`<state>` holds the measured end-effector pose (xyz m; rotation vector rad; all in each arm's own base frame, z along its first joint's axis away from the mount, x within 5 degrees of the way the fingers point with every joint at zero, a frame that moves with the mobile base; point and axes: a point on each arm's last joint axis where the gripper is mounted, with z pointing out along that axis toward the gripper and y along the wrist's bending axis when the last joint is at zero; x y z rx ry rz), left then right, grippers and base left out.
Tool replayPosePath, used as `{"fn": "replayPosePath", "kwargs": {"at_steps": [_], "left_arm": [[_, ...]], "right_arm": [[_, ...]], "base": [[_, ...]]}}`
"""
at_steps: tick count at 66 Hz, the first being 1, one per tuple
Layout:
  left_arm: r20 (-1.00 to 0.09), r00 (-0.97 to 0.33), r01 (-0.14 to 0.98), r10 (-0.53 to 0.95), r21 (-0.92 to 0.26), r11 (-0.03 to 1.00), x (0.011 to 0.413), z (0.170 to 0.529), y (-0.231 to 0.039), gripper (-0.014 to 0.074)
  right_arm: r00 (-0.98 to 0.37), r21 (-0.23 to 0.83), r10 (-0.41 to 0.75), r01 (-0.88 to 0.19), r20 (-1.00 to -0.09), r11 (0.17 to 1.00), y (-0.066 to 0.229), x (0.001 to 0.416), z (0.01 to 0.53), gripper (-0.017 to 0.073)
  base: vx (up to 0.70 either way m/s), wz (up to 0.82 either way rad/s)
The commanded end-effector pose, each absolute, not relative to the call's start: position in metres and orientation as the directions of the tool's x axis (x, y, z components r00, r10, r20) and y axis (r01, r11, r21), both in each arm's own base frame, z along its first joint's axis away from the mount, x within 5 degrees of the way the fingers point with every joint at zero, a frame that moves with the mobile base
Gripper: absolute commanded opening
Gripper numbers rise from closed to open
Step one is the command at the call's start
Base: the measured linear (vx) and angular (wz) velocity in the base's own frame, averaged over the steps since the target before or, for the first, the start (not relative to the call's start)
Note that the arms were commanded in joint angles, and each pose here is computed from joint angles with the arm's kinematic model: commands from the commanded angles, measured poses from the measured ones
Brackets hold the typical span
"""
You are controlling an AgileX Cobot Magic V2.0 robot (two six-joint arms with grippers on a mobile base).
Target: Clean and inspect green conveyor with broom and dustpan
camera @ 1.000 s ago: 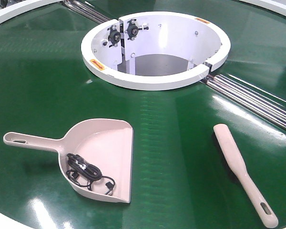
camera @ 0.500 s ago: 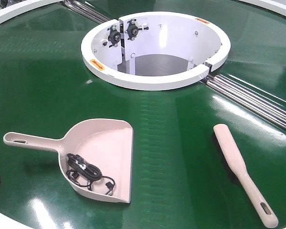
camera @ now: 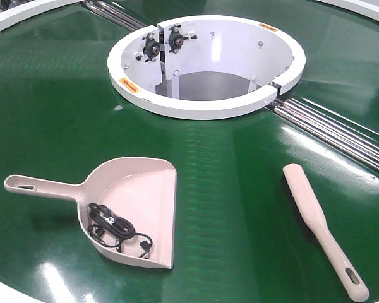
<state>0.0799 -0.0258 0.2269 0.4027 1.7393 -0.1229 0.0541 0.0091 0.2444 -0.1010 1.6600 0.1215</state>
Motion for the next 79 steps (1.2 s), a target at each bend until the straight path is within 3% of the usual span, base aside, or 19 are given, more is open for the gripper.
{"fn": "replayPosePath", "kwargs": {"at_steps": [1, 17, 25, 41, 49, 79], "left_arm": [[-0.985, -0.079, 0.327, 0.152, 0.118, 0.938, 0.082, 0.243, -0.027, -0.0008], [-0.986, -0.065, 0.327, 0.153, 0.124, 0.937, 0.082, 0.245, -0.027, -0.0008], [-0.988, -0.045, 0.312, 0.147, 0.125, 0.942, 0.079, 0.229, -0.025, -0.0008], [-0.995, 0.095, 0.108, 0.022, 0.032, 0.994, 0.061, 0.2, -0.007, -0.0008], [-0.997, 0.074, 0.05, 0.038, 0.041, 0.998, 0.057, 0.196, -0.003, -0.0008], [-0.998, 0.046, 0.047, 0.038, 0.04, 0.998, 0.057, 0.194, -0.003, -0.0008]], "right_arm": [[-0.005, 0.017, 0.017, -0.132, -1.0, 0.991, 0.008, 0.055, 0.26, -0.001], [-0.005, 0.017, 0.017, -0.132, -1.0, 0.991, 0.008, 0.055, 0.26, -0.001], [-0.005, 0.017, 0.017, -0.132, -1.0, 0.991, 0.008, 0.055, 0.26, -0.001], [-0.005, 0.017, 0.017, -0.132, -1.0, 0.991, 0.008, 0.055, 0.26, -0.001], [-0.007, 0.017, 0.016, -0.132, -1.0, 0.991, 0.008, 0.055, 0.26, -0.001], [-0.008, 0.017, 0.016, -0.133, -1.0, 0.991, 0.008, 0.055, 0.26, -0.001]], "base": [[0.0, 0.0], [0.0, 0.0], [0.0, 0.0], [0.0, 0.0], [0.0, 0.0], [0.0, 0.0]]}}
